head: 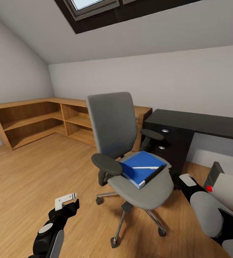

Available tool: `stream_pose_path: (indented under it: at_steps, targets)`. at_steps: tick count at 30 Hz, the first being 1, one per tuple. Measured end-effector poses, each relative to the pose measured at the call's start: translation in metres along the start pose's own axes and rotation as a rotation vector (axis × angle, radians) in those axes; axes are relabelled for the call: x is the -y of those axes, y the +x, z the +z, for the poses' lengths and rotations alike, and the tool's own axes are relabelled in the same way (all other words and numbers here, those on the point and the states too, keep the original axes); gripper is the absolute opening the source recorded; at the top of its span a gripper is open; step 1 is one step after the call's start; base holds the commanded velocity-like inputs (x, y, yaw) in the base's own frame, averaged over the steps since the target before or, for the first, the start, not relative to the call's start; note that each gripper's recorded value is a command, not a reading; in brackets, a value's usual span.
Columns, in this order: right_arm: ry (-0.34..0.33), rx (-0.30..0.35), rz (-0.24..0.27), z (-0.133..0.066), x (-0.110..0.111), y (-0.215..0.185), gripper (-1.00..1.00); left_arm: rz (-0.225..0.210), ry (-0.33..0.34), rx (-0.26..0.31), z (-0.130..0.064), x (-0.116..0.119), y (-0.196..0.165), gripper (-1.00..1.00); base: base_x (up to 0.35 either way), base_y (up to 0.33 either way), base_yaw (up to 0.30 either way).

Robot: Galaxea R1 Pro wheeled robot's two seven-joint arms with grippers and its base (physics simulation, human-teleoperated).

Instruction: In the bedroom, organize the workspace by keeping the computer under the desk, ensuring the monitor is on the desk, placing the keyboard on the desk next to the monitor, placing the mouse on the desk next to the keyboard, moving the folder from the swivel chair onto the desk next to the mouse, stacking the notebook on top of the folder with the pen on top of the notebook, and positioning the swivel chair next to the desk.

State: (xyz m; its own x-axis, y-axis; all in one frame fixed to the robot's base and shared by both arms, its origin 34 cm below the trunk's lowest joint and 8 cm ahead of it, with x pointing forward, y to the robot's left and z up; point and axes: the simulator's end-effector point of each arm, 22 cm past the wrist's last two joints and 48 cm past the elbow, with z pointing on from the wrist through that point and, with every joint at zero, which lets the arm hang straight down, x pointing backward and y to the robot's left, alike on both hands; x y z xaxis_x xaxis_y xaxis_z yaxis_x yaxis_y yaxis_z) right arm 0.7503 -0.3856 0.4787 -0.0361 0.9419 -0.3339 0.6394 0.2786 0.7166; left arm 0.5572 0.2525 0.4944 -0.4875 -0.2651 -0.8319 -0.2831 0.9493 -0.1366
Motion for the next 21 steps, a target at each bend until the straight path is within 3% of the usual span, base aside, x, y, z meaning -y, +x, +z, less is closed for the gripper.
stream_pose_path:
  at_steps: [16, 21]
  targets:
    - [-0.002, 0.007, -0.005, 0.0037, 0.0006, -0.0022, 1.00, 0.003, -0.002, -0.019, 0.0035, 0.0000, 0.0081, 1.00, 0.001, 0.000, 0.202]
    - [-0.005, 0.009, -0.009, 0.0044, -0.0004, -0.0027, 1.00, 0.005, -0.003, -0.023, 0.0043, -0.0002, 0.0102, 1.00, 0.208, 0.000, 0.202]
